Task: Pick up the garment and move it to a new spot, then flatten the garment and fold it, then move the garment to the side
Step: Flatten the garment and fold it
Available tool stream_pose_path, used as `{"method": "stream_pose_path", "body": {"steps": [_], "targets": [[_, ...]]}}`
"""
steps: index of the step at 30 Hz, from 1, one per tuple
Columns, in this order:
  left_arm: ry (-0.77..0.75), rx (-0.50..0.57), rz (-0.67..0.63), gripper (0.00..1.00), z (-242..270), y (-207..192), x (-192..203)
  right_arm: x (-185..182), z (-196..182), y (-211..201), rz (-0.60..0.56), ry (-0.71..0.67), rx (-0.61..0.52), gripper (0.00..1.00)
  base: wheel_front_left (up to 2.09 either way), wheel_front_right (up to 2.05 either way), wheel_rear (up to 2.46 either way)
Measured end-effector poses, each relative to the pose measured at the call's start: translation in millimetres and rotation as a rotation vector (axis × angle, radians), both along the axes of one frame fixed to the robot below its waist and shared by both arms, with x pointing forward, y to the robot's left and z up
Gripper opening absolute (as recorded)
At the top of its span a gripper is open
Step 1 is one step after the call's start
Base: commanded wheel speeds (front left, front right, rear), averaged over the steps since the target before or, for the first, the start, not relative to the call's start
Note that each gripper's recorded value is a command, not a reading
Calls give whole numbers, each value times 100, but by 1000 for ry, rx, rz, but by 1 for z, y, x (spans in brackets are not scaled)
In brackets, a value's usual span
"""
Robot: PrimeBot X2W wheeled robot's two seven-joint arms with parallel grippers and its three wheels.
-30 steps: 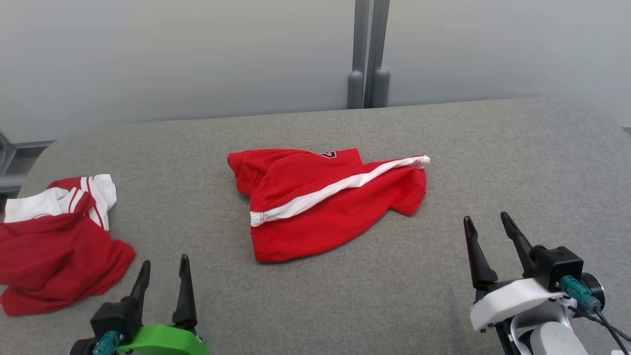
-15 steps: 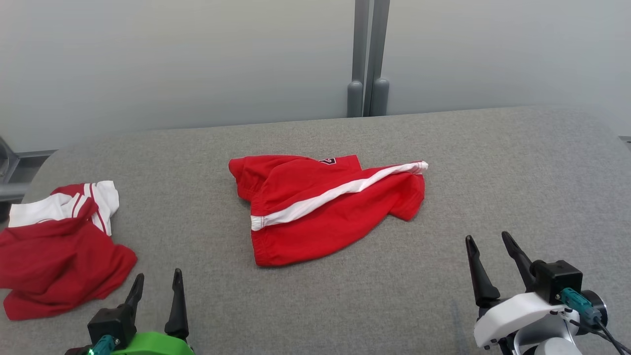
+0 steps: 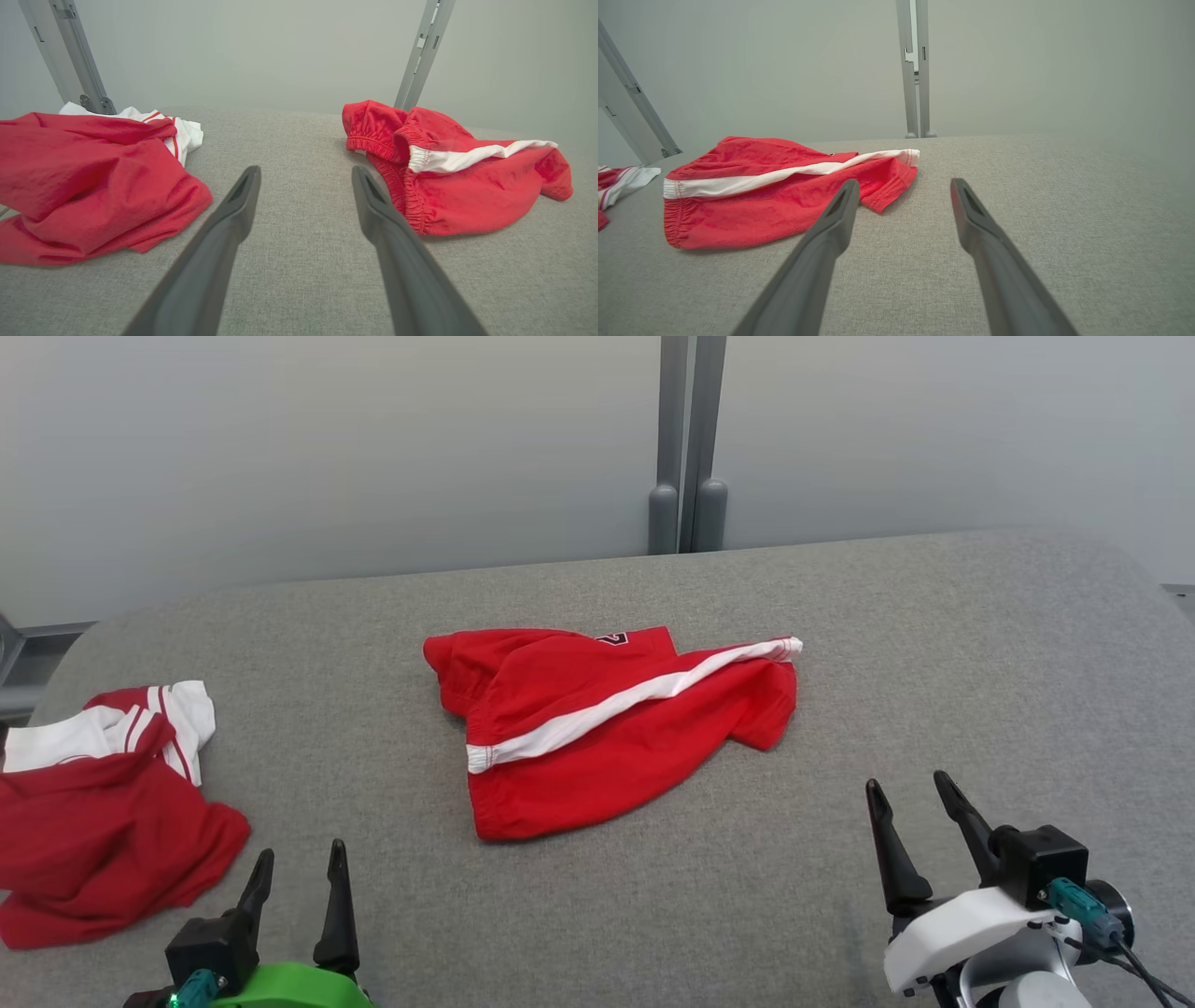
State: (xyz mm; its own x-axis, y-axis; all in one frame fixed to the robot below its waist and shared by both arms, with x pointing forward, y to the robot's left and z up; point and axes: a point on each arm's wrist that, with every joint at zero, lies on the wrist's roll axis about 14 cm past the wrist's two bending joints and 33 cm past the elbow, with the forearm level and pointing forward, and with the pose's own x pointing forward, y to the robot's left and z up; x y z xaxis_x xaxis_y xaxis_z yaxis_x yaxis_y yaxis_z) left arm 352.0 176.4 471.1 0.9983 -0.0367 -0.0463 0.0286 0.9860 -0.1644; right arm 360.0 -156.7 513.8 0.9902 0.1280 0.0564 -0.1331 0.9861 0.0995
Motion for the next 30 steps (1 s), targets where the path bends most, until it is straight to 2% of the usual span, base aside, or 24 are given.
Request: {"method": "stream_pose_path", "body": {"steps": [4,10,14,18,23,30], "targets": [[13,-1,-28,100,-1,-8,2,3,0,6,20,5,-17,100,0,0,0],[123,-8,-177,100,-3,-47,25,21,-6,19,100,85,-111,100,0,0,0],[194,16,-261,100,6,-71,53,48,-5,20,170,159,-216,100,0,0,0],[211,42,-327,100,22,-93,84,88,7,8,192,200,-304,100,0,0,0],[337,76,-343,100,4,-99,109,133,12,1,212,251,-377,100,0,0,0],[476,47,-319,100,-27,-96,121,175,-18,-18,218,362,-458,100,0,0,0]]}}
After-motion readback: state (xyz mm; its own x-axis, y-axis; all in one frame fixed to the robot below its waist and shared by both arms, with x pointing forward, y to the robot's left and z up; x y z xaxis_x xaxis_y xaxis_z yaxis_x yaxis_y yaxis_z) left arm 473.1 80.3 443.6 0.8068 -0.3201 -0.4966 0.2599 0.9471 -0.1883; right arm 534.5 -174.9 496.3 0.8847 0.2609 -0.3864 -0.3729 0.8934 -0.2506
